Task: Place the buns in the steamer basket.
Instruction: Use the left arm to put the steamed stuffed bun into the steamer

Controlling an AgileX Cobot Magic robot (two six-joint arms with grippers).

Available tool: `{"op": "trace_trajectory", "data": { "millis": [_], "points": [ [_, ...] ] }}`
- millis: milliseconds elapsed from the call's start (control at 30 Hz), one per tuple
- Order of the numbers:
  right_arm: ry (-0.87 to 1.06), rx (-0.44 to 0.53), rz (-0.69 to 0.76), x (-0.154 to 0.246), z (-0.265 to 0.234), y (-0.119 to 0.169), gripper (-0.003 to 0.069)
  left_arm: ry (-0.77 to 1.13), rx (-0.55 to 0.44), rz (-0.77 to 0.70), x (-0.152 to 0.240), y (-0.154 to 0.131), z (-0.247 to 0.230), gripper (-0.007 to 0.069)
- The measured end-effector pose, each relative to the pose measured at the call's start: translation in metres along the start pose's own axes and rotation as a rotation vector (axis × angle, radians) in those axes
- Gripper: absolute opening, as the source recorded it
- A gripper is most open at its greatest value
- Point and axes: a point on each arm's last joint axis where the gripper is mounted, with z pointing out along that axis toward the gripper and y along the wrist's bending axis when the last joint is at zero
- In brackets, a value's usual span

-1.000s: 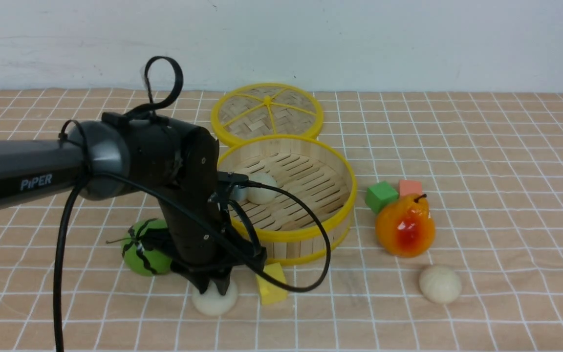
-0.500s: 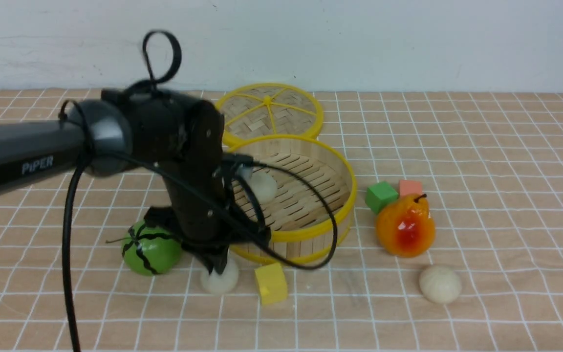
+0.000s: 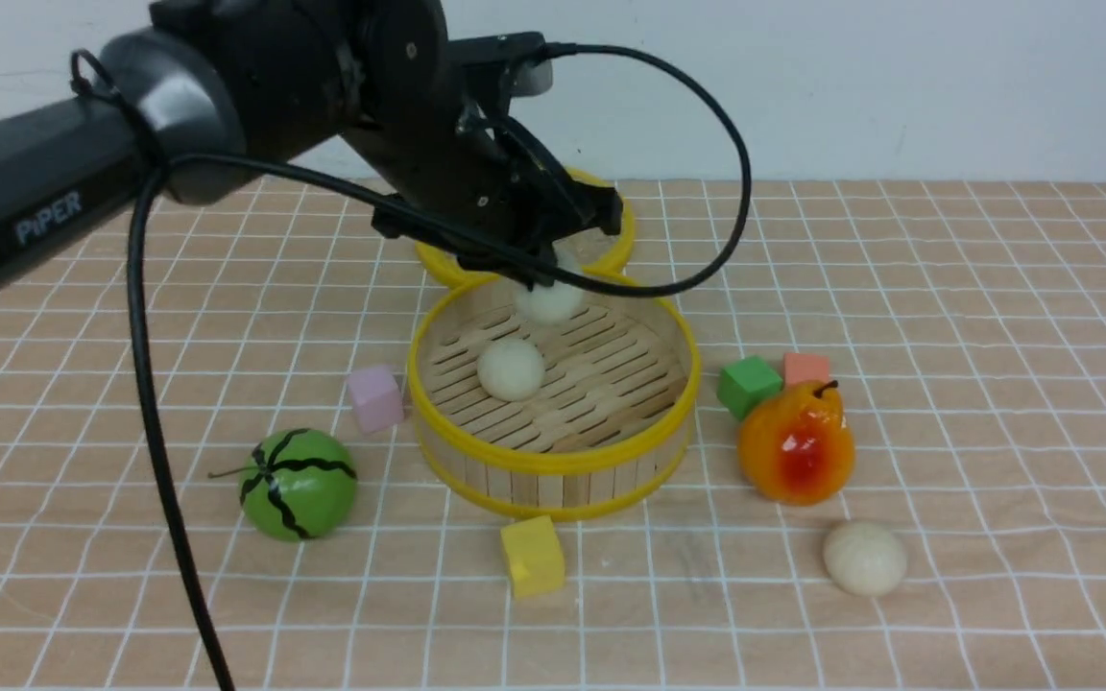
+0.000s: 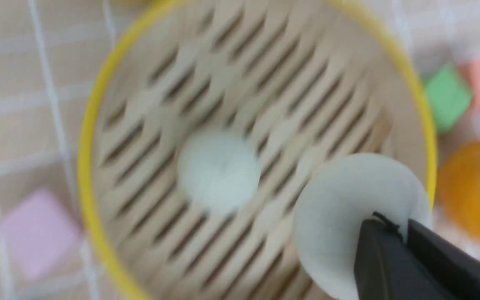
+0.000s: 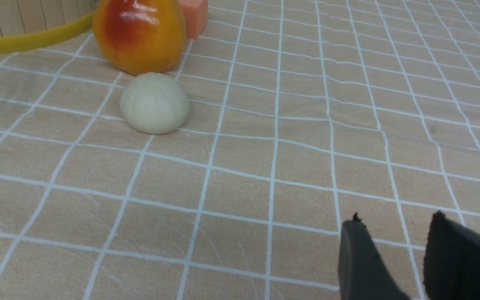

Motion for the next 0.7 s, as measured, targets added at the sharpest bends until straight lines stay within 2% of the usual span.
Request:
{"op": "trace_trajectory", "data": {
  "millis": [133, 333, 467, 567, 633, 700],
  "points": [
    [0.0, 0.0, 0.0, 0.0, 0.0, 0.0, 0.0241, 0.065, 0.022, -0.059, 0.013, 0.004, 0.045, -0.0004],
    [0.0, 0.0, 0.0, 0.0, 0.0, 0.0, 0.0241, 0.172, -0.013, -0.084, 0.038, 0.016, 0.096, 0.0028],
    [0.0, 0.0, 0.0, 0.0, 0.0, 0.0, 0.0241, 0.165, -0.012, -0.098, 0.037, 0.016, 0.095, 0.0087],
    [0.0, 0.0, 0.0, 0.0, 0.0, 0.0, 0.0241, 0.166, -0.01, -0.1, 0.035, 0.015, 0.091, 0.0218],
    [0.0, 0.0, 0.0, 0.0, 0.0, 0.0, 0.0241, 0.174, -0.01, -0.098, 0.033, 0.014, 0.086, 0.0269],
    [0.0, 0.0, 0.0, 0.0, 0.0, 0.0, 0.0241, 0.182, -0.002, -0.085, 0.021, 0.007, 0.064, 0.0385]
  ]
}}
